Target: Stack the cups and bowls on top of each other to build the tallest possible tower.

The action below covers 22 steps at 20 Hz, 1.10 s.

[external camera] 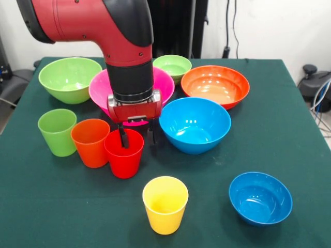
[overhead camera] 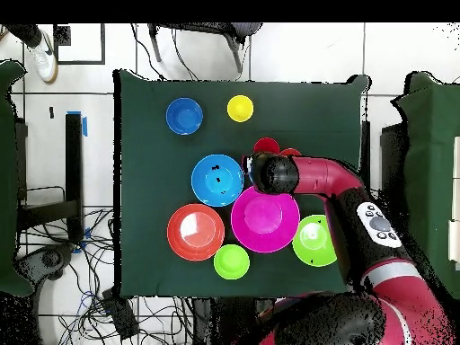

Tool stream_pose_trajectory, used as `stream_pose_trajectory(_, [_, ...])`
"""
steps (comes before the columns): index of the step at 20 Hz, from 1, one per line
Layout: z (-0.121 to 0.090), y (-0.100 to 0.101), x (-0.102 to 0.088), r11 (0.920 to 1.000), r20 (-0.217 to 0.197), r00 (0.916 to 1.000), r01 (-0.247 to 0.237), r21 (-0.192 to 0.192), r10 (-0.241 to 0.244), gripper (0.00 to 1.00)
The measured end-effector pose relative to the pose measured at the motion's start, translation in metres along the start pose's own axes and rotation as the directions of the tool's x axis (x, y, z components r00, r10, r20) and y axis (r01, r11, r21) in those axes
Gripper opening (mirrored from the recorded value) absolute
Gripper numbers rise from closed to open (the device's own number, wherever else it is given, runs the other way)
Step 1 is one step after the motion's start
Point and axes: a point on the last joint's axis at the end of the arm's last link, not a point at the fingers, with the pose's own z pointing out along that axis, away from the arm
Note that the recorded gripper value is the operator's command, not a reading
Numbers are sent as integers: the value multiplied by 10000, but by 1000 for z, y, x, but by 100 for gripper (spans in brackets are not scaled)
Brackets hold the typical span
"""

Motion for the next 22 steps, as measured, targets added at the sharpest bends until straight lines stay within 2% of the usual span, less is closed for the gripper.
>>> stream_pose_trajectory(6, [13,-2,-1,9999,17,10000,95,53,-95,100])
stream_pose_trajectory(16, [12,-8,-13,9998,221,9997,77,186,-81,100])
stream_pose_trajectory(22, [11,-2,-21,9995,323,9993,202,232,-209,100])
